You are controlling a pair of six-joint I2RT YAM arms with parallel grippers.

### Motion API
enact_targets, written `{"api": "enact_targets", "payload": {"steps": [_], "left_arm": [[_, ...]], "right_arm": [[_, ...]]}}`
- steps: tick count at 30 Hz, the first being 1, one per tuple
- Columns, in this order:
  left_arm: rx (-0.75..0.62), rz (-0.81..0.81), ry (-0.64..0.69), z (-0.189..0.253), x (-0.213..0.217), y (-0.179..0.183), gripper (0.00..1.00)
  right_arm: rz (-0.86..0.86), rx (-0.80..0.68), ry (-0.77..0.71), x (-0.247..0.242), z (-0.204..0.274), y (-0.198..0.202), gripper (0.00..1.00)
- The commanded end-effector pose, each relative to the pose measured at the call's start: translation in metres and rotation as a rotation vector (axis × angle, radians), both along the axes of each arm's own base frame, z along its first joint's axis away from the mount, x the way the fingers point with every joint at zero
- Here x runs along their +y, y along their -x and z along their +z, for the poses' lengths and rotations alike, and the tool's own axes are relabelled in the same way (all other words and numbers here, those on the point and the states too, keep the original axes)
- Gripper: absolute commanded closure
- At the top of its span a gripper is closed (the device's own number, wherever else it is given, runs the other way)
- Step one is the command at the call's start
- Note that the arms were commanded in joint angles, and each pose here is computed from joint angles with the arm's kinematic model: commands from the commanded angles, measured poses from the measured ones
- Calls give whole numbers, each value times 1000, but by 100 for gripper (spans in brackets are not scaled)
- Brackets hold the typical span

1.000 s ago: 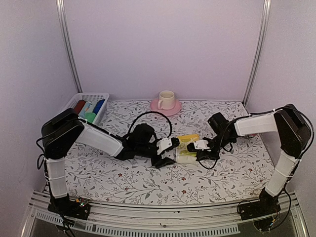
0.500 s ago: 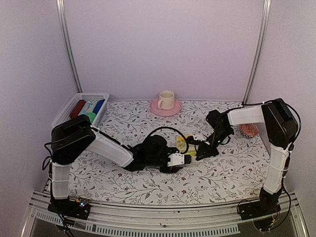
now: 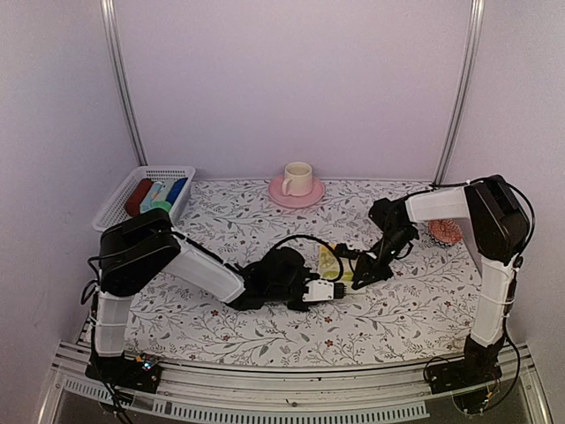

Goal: Roll the towels
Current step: Roll the towel at the center of the board.

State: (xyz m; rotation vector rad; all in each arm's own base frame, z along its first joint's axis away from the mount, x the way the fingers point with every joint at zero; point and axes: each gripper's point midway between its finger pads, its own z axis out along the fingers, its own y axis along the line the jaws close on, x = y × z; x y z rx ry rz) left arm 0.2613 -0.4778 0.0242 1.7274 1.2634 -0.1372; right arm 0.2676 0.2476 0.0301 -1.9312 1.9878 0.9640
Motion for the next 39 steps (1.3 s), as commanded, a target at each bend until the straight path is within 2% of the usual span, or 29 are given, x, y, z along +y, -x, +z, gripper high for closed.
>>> {"api": "enact_targets", "payload": {"steps": [1, 8, 10, 12, 18, 27, 30, 39], "left_arm": [[-11, 13, -44, -9, -2, 0, 72], [49, -10, -66, -10, -5, 9, 89], [109, -29, -65, -8, -7, 17, 95], [169, -38, -68, -6, -9, 23, 100], [342, -4, -71, -8, -11, 26, 100], [615, 72, -32, -7, -13, 13, 100], [718, 91, -26, -11, -10, 9, 100], [879, 108, -17, -20, -10, 3, 99]], "right_arm": [[3, 38, -14, 1, 4, 4, 89], [4, -19, -5, -2, 9, -1, 82], [4, -74, -11, -2, 14, -5, 73], [5, -123, -16, -4, 20, -6, 69], [24, -274, -13, -14, 24, -5, 60], [89, -621, -84, -24, 43, -2, 49], [98, -673, -105, -25, 48, 0, 48], [184, -723, -108, -20, 36, 17, 48]]}}
